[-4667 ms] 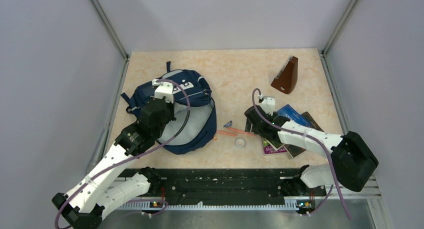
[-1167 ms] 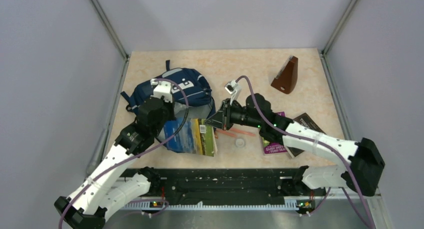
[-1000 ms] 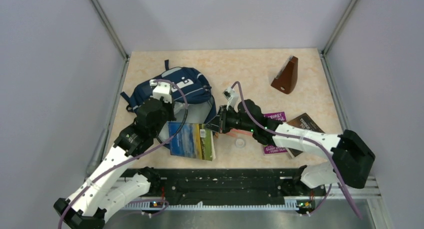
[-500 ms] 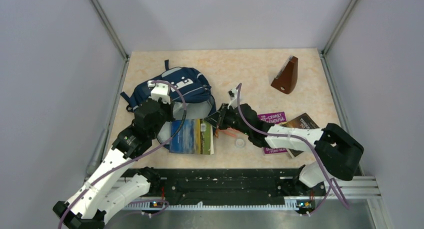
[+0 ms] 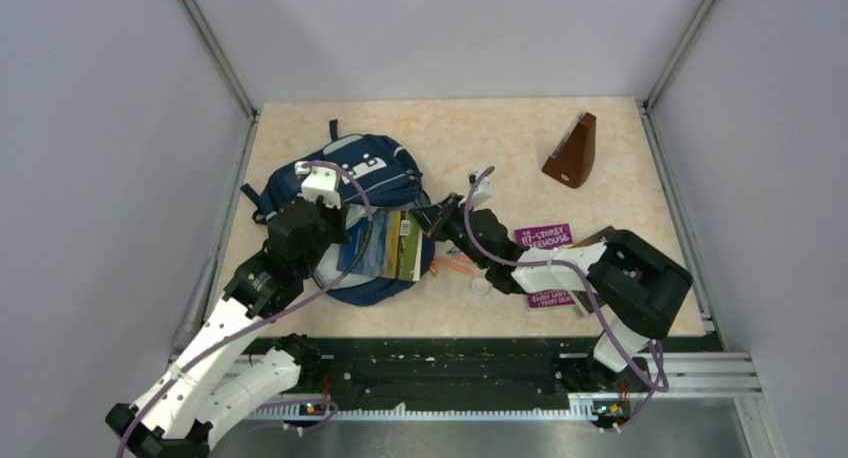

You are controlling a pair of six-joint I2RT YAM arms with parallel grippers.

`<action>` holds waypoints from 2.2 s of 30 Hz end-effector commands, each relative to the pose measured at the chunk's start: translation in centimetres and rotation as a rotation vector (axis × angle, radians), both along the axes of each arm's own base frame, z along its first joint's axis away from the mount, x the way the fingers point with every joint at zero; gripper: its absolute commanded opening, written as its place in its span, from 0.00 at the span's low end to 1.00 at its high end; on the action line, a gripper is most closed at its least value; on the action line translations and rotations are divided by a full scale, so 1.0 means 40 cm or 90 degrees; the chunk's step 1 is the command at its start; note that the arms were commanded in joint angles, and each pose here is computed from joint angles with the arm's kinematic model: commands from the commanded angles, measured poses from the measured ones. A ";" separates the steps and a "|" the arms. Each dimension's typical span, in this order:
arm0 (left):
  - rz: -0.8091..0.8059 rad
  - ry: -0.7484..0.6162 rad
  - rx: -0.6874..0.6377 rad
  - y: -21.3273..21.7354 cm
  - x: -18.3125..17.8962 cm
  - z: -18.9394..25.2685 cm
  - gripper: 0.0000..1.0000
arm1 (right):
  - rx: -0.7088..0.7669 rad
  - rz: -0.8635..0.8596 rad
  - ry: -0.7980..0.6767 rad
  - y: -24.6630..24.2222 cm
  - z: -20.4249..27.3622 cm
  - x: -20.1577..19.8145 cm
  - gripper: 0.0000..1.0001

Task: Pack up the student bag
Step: Place the book in the student bag.

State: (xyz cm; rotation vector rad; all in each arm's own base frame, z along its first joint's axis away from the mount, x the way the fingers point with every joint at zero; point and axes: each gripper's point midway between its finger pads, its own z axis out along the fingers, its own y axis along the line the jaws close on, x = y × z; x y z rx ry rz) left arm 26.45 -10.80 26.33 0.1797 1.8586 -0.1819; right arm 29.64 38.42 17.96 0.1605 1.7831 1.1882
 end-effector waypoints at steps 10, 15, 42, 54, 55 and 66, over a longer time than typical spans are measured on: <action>-0.005 -0.083 -0.057 -0.015 0.016 0.098 0.00 | -0.005 -0.252 0.033 -0.102 -0.095 0.137 0.00; -0.006 -0.082 -0.057 -0.016 0.017 0.097 0.00 | -0.055 -0.175 0.056 -0.089 -0.146 0.108 0.14; -0.012 -0.077 -0.054 -0.021 0.019 0.092 0.00 | -0.043 0.059 0.165 -0.050 -0.216 -0.004 0.50; -0.017 -0.076 -0.057 -0.025 0.017 0.094 0.00 | 0.025 0.063 0.211 -0.023 -0.236 -0.003 0.46; -0.017 -0.077 -0.058 -0.025 0.016 0.095 0.00 | 0.033 0.062 0.211 -0.021 -0.231 -0.001 0.44; -0.014 -0.078 -0.058 -0.023 0.016 0.095 0.00 | 0.101 0.043 0.197 -0.012 -0.186 0.026 0.18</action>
